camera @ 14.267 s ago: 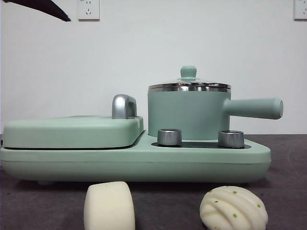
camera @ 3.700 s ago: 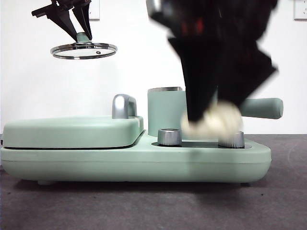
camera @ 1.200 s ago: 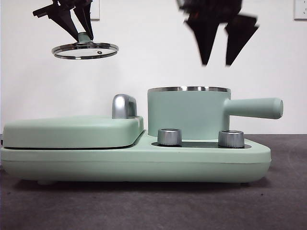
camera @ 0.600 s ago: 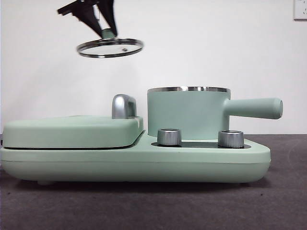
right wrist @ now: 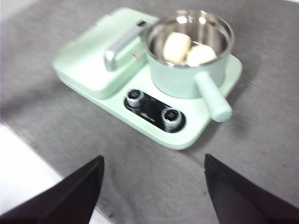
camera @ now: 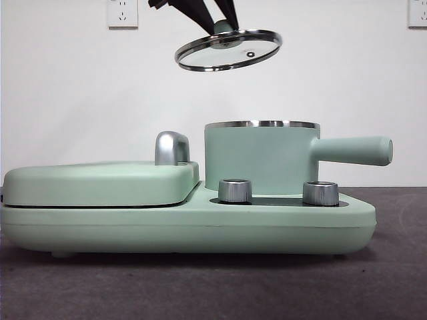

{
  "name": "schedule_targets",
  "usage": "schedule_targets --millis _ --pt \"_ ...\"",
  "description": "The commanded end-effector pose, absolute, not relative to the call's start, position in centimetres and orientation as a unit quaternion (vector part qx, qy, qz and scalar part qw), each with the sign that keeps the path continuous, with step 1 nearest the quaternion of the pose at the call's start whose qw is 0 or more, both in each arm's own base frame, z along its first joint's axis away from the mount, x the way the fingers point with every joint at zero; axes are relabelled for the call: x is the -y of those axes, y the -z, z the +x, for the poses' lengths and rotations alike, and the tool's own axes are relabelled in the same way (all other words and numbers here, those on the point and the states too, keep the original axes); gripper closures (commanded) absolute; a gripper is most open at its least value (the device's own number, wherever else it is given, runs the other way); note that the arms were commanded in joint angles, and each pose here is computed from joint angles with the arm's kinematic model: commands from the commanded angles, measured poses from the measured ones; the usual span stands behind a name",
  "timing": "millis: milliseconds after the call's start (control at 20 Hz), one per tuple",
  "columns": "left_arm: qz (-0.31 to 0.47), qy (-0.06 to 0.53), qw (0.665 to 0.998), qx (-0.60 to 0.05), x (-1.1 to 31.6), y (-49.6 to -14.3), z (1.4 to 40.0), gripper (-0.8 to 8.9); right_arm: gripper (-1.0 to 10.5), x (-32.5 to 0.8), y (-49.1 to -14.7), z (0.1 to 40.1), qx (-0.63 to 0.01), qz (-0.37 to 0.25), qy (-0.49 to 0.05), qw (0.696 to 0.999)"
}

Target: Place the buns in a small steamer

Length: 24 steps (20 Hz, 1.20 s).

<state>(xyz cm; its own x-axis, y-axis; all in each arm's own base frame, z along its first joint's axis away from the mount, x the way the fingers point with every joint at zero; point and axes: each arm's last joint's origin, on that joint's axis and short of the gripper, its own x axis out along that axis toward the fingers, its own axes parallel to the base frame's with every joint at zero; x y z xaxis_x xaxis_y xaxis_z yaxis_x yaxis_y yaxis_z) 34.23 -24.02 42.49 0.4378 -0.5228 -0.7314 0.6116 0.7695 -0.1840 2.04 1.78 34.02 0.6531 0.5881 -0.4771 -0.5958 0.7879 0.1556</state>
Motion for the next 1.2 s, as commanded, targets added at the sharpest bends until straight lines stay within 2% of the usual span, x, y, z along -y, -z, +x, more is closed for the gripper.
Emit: schedule_targets --millis 50,150,350,800,1200 --pt "0.063 0.346 0.839 -0.415 24.4 -42.9 33.2 7.94 6.1 -1.8 -33.8 1.9 -0.255 0.009 -0.335 0.907" --pt "0.068 0.353 0.835 -0.417 25.1 -42.7 32.7 7.94 6.0 -1.8 -33.7 1.9 -0.256 0.010 -0.333 0.907" --pt "0.078 0.365 0.825 -0.425 26.2 -42.3 32.1 7.94 4.7 -1.9 -34.2 2.1 -0.228 0.016 -0.336 0.914" --pt "0.114 0.368 0.794 -0.470 27.8 -38.9 32.9 7.95 4.7 -1.9 -34.3 2.1 -0.223 0.017 -0.337 0.915" --pt "0.148 0.392 0.792 -0.443 29.2 -37.1 34.4 7.97 4.7 -1.9 -34.3 2.2 -0.222 0.016 -0.334 0.916"
